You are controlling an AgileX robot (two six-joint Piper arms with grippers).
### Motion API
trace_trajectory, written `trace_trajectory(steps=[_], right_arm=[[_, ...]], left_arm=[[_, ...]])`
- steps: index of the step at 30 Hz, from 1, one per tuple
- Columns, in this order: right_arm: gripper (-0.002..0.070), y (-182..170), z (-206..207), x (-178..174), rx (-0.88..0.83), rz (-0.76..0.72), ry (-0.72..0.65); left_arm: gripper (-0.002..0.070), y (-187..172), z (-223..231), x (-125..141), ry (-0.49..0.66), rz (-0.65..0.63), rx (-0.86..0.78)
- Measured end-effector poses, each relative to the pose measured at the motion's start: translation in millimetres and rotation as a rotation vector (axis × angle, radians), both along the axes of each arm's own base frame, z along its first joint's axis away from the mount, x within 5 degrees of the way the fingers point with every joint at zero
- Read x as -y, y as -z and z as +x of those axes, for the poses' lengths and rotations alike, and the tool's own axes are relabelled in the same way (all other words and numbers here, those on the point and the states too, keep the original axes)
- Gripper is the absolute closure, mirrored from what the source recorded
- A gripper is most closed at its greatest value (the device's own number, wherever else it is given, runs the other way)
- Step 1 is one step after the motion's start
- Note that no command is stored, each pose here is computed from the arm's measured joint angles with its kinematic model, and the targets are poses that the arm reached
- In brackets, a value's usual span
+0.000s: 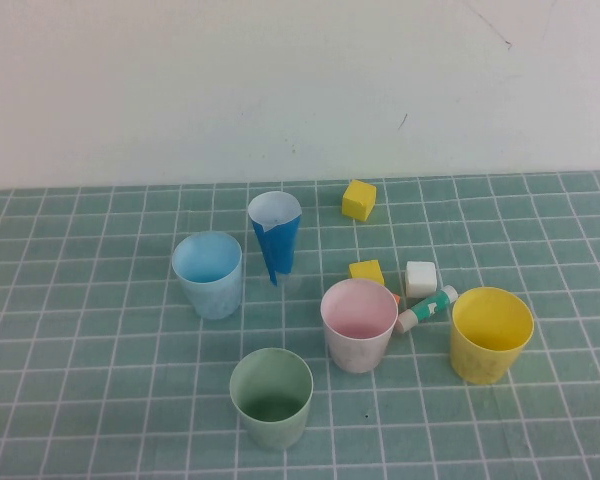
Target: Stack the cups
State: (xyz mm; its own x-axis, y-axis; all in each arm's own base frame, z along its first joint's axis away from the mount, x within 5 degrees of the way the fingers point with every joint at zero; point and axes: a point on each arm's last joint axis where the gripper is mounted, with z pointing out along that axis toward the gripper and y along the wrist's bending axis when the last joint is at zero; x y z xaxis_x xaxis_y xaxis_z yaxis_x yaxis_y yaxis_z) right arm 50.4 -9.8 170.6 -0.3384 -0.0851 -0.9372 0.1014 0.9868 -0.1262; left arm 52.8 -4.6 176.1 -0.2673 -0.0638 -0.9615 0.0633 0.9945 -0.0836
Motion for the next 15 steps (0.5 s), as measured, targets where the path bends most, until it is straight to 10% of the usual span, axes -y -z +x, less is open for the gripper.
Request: trace_trajectory(steps=[15], right_arm=[[0.0678, -58, 1, -10, 0.678, -0.081, -0.116]], left_arm=[[0.0676, -62, -5, 0, 0.003, -0.051, 0.701]])
